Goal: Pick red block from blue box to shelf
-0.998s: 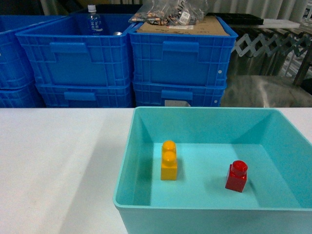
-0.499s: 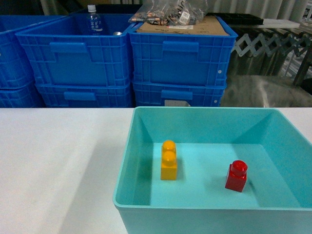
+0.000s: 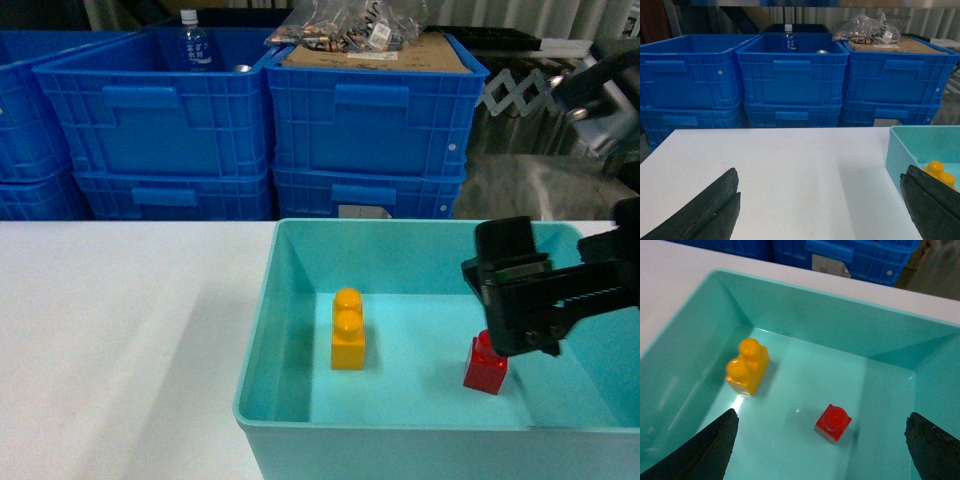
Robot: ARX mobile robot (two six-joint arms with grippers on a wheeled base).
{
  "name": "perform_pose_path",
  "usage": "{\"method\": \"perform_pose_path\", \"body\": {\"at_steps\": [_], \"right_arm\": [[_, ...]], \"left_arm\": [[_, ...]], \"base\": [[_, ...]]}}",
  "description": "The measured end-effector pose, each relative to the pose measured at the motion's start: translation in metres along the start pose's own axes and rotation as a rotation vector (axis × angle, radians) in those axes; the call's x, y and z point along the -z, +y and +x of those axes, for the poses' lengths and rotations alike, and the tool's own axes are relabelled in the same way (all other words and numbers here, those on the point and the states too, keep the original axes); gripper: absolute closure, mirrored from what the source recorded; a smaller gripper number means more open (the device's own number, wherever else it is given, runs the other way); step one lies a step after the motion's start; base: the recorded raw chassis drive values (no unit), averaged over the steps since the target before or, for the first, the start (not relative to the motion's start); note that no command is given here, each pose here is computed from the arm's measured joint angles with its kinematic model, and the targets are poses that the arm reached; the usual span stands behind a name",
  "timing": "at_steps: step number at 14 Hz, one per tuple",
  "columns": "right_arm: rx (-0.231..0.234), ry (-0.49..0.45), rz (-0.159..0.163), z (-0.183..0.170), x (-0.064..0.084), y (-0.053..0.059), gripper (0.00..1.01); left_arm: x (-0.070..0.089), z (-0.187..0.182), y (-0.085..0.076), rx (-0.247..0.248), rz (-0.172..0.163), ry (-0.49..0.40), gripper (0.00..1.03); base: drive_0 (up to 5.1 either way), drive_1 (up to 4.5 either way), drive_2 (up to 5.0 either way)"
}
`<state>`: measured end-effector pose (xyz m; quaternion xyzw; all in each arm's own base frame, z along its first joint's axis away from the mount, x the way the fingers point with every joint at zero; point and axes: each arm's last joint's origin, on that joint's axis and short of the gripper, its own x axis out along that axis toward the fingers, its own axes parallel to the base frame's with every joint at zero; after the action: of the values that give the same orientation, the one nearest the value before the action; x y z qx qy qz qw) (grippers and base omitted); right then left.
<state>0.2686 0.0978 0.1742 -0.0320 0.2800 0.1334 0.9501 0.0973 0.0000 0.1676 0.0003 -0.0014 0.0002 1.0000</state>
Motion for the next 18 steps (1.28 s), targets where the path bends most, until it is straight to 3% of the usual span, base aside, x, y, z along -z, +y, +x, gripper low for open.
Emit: {"method": "perform_pose_path", "body": {"at_steps": [4,5,9,12,15,18], "right_arm": [[0.073,0.147,0.007,0.059,0.009,-0.007,0.03],[0.093,0.208,0.011,0.084,0.018,-0.010,0.03],[0.118,0.293,0.011,0.117,0.034,-0.010,0.03],[0.121,0.340,0.020,0.127,0.049,-0.007,0.35],[0.120,0.301,0.026,0.125,0.046,-0.005,0.67],[0.074,0.213,0.061,0.083,0.033,-0.008,0.72]], "left_arm": [[0.000,0.000,0.000,0.000,0.000,0.000,0.05],[0.000,0.000,0.000,0.000,0.000,0.000,0.05],[0.000,0.000,0.000,0.000,0.000,0.000,0.05],[0.000,0.000,0.000,0.000,0.000,0.000,0.05],[0.000,0.000,0.000,0.000,0.000,0.000,0.05],[0.000,0.000,0.000,0.000,0.000,0.000,0.05]], "base": [[0.0,0.00,0.0],[0.0,0.00,0.0],[0.0,0.00,0.0],[0.0,0.00,0.0],[0.0,0.00,0.0],[0.0,0.00,0.0]]}}
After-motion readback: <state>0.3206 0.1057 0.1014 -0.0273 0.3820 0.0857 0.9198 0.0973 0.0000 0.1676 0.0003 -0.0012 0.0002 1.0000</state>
